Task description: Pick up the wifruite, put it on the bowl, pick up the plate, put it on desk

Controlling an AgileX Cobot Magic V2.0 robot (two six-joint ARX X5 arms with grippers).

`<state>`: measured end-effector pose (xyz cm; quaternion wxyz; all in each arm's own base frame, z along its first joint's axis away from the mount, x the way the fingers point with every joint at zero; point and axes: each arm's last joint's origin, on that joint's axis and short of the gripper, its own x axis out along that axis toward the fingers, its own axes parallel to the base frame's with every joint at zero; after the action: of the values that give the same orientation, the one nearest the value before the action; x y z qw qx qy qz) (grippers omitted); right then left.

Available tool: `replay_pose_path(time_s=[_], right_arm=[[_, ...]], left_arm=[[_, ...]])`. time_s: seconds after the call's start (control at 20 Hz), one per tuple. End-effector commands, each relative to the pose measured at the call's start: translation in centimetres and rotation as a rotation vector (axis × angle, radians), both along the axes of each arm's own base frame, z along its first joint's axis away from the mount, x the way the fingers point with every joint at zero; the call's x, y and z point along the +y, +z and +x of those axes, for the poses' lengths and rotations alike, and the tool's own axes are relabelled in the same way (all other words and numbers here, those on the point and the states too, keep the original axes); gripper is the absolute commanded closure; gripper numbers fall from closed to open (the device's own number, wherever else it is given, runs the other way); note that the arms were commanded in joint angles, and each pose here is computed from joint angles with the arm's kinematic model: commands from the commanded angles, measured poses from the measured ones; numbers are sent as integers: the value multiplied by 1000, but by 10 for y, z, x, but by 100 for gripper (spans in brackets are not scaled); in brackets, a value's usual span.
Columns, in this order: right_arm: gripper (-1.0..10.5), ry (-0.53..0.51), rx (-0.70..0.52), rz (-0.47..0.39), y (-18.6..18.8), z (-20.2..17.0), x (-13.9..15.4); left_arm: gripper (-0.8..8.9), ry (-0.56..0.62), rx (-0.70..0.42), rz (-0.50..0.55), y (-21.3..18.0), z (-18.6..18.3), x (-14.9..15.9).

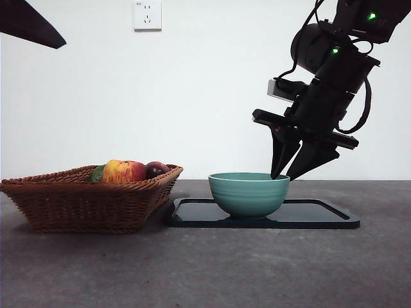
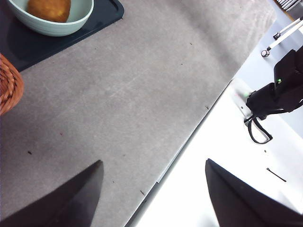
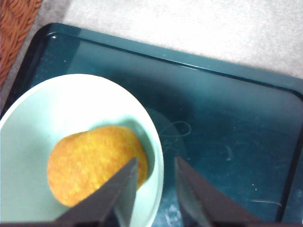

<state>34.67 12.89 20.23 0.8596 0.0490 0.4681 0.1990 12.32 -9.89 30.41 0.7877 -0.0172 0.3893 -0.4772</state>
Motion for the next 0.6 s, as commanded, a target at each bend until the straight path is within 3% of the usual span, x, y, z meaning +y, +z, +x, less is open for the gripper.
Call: replay_pose_path(time_s=[0.05, 0.35, 0.6], right_arm=[[801, 1, -18, 1, 2, 5, 3], [787, -17, -161, 12, 72, -29, -10], [787, 106, -193, 107, 132, -93, -28]], left_arm=[[471, -18, -13, -5, 2, 0, -2], [471, -19, -14, -5, 2, 1, -2], [471, -18, -15, -6, 2, 1, -2]])
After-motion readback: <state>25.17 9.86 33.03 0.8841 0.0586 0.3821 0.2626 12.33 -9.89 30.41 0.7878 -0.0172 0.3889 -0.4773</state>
